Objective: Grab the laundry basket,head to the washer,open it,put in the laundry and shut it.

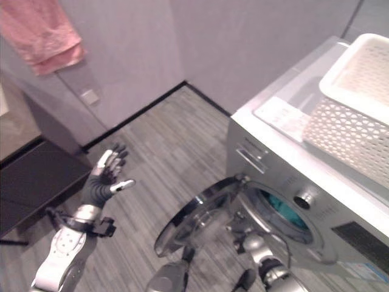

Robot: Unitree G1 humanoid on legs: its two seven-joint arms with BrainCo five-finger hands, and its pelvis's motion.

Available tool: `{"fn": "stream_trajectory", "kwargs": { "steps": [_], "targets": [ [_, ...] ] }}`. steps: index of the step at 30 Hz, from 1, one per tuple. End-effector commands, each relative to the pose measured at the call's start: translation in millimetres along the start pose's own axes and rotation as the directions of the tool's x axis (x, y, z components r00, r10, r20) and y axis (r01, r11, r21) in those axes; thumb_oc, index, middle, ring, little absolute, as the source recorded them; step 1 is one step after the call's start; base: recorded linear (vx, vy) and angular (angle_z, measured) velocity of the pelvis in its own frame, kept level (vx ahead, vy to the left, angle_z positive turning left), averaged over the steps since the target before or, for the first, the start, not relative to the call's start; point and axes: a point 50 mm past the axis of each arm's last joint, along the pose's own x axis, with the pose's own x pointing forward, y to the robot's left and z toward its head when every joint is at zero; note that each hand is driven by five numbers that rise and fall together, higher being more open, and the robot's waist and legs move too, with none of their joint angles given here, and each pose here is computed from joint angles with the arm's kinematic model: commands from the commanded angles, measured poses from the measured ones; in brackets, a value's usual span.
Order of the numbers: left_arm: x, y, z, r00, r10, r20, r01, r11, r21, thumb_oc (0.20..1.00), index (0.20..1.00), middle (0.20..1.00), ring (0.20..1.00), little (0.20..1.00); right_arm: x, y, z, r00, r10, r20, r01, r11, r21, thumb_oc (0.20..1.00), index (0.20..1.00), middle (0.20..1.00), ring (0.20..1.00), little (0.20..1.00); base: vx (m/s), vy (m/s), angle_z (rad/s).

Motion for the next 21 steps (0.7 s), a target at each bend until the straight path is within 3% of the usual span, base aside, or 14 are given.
{"fn": "stream_trajectory", "kwargs": {
  "steps": [1, 5, 6, 12, 15, 17, 19, 21],
  "targets": [
    [11, -17, 22, 0.986, -0.116, 0.123, 0.123, 0.991, -0.049, 1.000, 1.000, 1.000, 1.000, 1.000, 0, 53, 57, 0.965, 0.203, 0.169, -0.222, 0.969, 0.106, 1.000, 1.000, 1.000, 1.000, 1.000, 0.01, 0.002, 0.07],
    [17, -25, 21, 0.981, -0.146, 0.128, 0.153, 0.987, -0.052, 1.000, 1.000, 1.000, 1.000, 1.000, -1, 58, 100, 0.943, 0.196, 0.268, -0.274, 0.916, 0.292, 1.000, 1.000, 1.000, 1.000, 1.000, -0.01, -0.002, 0.18],
    [22, -31, 15, 0.979, -0.167, 0.118, 0.175, 0.983, -0.056, 1.000, 1.000, 1.000, 1.000, 1.000, -2, 51, 125, 0.933, 0.156, 0.325, -0.297, 0.842, 0.451, 1.000, 1.000, 1.000, 1.000, 1.000, 0.01, 0.002, 0.11],
    [25, -36, 3, 0.982, -0.174, 0.075, 0.179, 0.982, -0.059, 1.000, 1.000, 1.000, 1.000, 1.000, -1, 43, 140, 0.933, 0.092, 0.347, -0.306, 0.707, 0.637, 1.000, 1.000, 1.000, 1.000, 1.000, 0.02, 0.020, 0.12],
    [24, -29, -7, 0.990, -0.140, 0.029, 0.141, 0.989, -0.036, 1.000, 1.000, 1.000, 1.000, 1.000, -2, 53, 124, 0.936, 0.131, 0.325, -0.282, 0.833, 0.476, 1.000, 1.000, 1.000, 1.000, 1.000, 0.02, 0.070, 0.09],
    [24, -27, -8, 0.990, -0.136, 0.019, 0.137, 0.990, -0.019, 1.000, 1.000, 1.000, 1.000, 1.000, -3, 59, 113, 0.937, 0.161, 0.310, -0.288, 0.859, 0.423, 1.000, 1.000, 1.000, 1.000, 1.000, 0.02, 0.060, 0.08],
    [23, -23, -8, 0.983, -0.185, -0.012, 0.185, 0.981, 0.060, 1.000, 1.000, 1.000, 1.000, 1.000, -5, 71, 61, 0.950, 0.241, 0.199, -0.290, 0.919, 0.269, 1.000, 1.000, 1.000, 1.000, 1.000, 0.05, 0.077, -0.14],
    [22, -26, -12, 0.960, -0.271, -0.068, 0.277, 0.957, 0.092, 1.000, 1.000, 1.000, 1.000, 1.000, -8, 67, 15, 0.963, 0.260, 0.077, -0.271, 0.934, 0.231, 1.000, 1.000, 1.000, 1.000, 1.000, 0.06, 0.089, -0.52]
  ]
}}
